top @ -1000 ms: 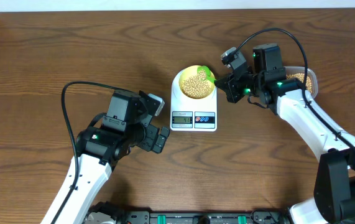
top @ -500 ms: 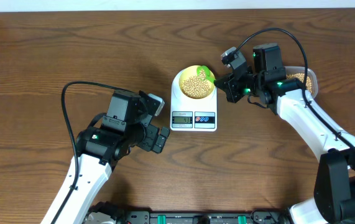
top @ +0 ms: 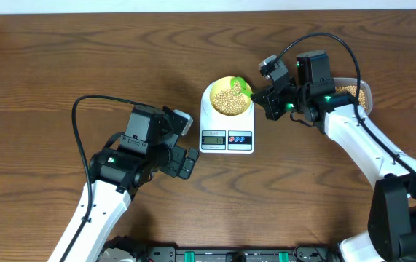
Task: Scoop item into bowl and weigh 50g on scale
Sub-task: 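Tilt the scoop slowly with the right gripper, trickling soybeans into the bowl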
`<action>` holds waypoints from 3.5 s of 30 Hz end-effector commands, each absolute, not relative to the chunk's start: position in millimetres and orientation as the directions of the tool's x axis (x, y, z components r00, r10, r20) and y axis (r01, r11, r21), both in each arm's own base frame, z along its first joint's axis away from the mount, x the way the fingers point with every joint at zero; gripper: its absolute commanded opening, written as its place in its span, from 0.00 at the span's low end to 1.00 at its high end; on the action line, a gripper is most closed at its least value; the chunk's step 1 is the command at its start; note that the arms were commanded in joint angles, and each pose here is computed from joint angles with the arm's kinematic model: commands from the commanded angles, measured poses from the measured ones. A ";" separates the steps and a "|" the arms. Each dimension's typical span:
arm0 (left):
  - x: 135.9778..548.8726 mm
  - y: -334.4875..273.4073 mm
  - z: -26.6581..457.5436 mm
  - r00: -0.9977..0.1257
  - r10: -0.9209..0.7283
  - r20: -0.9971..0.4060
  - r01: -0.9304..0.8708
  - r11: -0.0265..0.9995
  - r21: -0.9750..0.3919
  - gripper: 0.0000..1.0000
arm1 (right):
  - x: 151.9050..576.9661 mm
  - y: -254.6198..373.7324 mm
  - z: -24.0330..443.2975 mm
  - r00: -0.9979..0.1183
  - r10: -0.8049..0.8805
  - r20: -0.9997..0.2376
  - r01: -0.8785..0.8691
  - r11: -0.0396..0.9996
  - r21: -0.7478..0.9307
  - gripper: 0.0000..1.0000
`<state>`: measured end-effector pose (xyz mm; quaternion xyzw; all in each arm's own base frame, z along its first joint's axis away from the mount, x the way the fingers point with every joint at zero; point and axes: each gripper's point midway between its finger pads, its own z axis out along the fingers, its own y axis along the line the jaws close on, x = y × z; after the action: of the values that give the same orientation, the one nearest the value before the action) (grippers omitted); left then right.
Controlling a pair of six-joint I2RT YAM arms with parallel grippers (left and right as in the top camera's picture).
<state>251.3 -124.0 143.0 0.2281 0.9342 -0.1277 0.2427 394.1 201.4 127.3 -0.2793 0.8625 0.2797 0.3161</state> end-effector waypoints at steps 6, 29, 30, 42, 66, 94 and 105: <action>252.4 -122.0 142.1 -0.783 0.358 -0.509 0.479 0.869 -0.125 0.98 | 403.1 197.0 144.2 -0.569 -0.346 -0.746 -0.691 0.693 0.206 0.01; 252.4 -122.0 142.1 -0.783 0.358 -0.509 0.479 0.869 -0.125 0.98 | 393.9 210.9 148.2 -0.552 -0.352 -0.756 -0.732 0.639 0.236 0.01; 252.4 -122.0 142.1 -0.783 0.358 -0.509 0.478 0.869 -0.125 0.98 | 393.9 210.9 148.2 -0.551 -0.353 -0.756 -0.732 0.639 0.236 0.01; 252.4 -122.0 142.1 -0.783 0.358 -0.509 0.479 0.869 -0.125 0.98 | 393.7 213.7 149.3 -0.544 -0.355 -0.761 -0.738 0.634 0.232 0.01; 252.4 -122.0 142.1 -0.783 0.358 -0.509 0.478 0.869 -0.125 0.98 | 392.9 215.2 149.3 -0.542 -0.357 -0.761 -0.740 0.631 0.232 0.01; 252.4 -122.0 142.1 -0.783 0.358 -0.509 0.478 0.869 -0.125 0.98 | 388.0 224.3 142.7 -0.483 -0.443 -0.755 -0.778 0.613 0.138 0.01; 252.4 -122.0 142.1 -0.783 0.358 -0.509 0.478 0.869 -0.125 0.98 | 388.5 223.9 142.8 -0.515 -0.417 -0.749 -0.756 0.632 0.167 0.01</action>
<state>251.3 -124.0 143.0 0.2281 0.9342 -0.1277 0.2427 385.5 219.5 122.4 -0.3517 0.8436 0.2419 0.3256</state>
